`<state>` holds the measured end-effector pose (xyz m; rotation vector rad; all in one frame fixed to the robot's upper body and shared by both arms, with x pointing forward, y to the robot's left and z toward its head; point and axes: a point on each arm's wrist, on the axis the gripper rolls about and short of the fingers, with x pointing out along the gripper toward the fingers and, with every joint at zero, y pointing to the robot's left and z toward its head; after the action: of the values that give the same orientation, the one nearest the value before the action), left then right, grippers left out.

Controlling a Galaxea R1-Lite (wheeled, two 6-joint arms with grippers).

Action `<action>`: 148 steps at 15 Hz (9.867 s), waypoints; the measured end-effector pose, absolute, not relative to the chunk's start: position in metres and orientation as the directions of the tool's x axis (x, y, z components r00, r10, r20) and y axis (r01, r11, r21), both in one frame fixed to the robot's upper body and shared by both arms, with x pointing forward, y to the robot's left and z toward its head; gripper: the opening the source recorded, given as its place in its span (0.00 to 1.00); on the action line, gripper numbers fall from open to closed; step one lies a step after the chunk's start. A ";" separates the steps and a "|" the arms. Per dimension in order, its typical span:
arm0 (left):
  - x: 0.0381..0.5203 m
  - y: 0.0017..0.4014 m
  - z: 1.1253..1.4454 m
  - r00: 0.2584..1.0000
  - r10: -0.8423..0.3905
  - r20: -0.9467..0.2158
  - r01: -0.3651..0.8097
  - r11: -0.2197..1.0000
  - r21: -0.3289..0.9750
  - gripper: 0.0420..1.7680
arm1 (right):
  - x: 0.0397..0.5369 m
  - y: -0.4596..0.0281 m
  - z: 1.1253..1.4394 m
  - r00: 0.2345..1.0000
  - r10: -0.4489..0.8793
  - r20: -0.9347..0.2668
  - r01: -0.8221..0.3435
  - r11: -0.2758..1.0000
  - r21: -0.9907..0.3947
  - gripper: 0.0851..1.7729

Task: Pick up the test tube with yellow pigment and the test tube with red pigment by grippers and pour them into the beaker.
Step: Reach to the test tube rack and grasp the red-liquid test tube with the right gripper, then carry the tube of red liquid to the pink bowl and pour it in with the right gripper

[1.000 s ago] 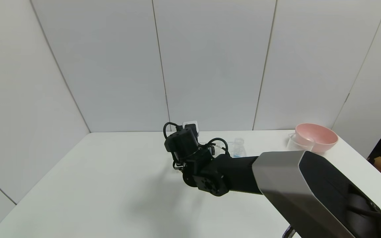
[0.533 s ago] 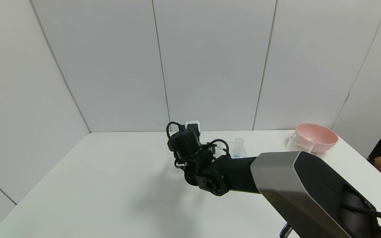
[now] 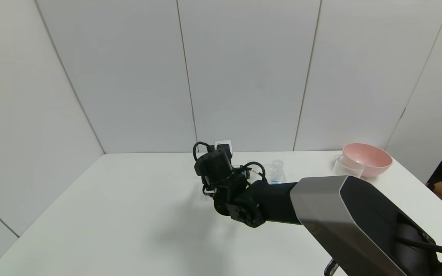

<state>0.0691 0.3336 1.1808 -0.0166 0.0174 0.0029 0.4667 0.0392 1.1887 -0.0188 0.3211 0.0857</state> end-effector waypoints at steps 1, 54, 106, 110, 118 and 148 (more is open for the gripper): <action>0.069 0.334 1.181 1.000 0.003 -0.017 -0.003 1.000 -0.017 0.97 | 0.466 0.039 1.189 0.945 0.082 -0.316 -0.088 0.996 -0.004 0.96; 0.069 0.334 1.181 1.000 0.003 -0.017 -0.003 1.000 -0.016 0.97 | 0.412 -0.065 1.319 0.904 0.149 -0.400 -0.206 0.973 -0.101 0.27; 0.069 0.334 1.181 1.000 0.002 -0.017 -0.003 1.000 -0.017 0.97 | 0.480 -0.420 1.352 0.732 0.256 -0.631 -0.625 0.621 -0.473 0.27; 0.069 0.334 1.181 1.000 0.002 -0.017 -0.003 1.000 -0.017 0.97 | 0.490 -0.420 1.348 0.728 0.263 -0.632 -0.660 0.515 -0.546 0.27; 0.069 0.334 1.181 1.000 0.003 -0.017 -0.003 1.000 -0.016 0.97 | 0.508 -0.383 1.338 0.720 0.168 -0.674 -0.673 0.408 -0.617 0.27; 0.069 0.334 1.181 1.000 0.003 -0.018 -0.003 1.000 -0.016 0.97 | 0.510 -0.365 1.324 0.672 0.028 -0.740 -0.699 0.352 -0.622 0.27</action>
<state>0.0691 0.3336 1.1807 -0.0161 0.0178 0.0029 0.5103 -0.3646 1.3243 -1.1254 0.7101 0.5252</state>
